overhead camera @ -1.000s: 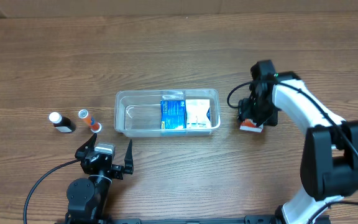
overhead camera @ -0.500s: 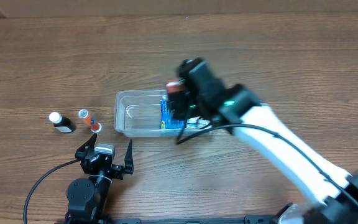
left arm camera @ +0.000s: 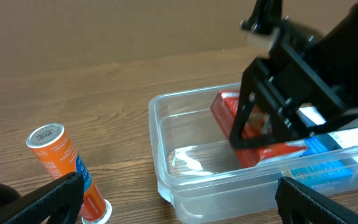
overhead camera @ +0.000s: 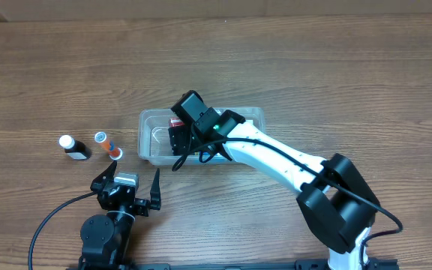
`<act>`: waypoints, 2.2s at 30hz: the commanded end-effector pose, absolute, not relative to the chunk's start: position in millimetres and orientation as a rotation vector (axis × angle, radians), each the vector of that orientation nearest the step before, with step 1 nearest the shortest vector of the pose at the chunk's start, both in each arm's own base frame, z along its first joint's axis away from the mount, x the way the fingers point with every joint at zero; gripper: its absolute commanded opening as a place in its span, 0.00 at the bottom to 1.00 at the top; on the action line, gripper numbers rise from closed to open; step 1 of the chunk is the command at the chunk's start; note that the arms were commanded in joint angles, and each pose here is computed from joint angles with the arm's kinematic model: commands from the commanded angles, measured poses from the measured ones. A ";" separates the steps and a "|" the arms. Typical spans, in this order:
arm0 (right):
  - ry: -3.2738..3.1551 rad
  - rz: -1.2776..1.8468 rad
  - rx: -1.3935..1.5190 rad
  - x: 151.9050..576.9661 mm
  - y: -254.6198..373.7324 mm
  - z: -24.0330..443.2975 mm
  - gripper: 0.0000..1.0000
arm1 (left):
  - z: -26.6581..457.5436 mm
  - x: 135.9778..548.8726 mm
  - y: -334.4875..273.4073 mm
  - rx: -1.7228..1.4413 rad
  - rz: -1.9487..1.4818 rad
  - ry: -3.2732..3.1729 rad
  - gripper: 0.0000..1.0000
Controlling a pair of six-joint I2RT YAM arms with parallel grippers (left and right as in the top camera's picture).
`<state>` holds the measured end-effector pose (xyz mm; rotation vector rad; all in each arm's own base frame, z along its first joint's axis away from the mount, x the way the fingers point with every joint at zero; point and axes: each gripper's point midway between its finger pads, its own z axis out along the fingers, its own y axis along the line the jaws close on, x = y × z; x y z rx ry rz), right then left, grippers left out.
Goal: Pack container
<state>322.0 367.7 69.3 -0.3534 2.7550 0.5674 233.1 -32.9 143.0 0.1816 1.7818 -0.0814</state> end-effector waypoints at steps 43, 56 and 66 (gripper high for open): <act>2.392 0.350 0.817 386.0 -57.1 236.8 1.00 | 143.9 233.2 -32.0 0.170 -0.089 1.775 1.00; 2.362 0.352 0.943 373.8 -91.4 234.2 1.00 | 143.9 233.2 -32.0 0.170 -0.089 1.775 1.00; 2.362 0.352 0.943 373.7 -91.3 234.2 1.00 | 143.9 233.2 -32.0 0.170 -0.089 1.775 1.00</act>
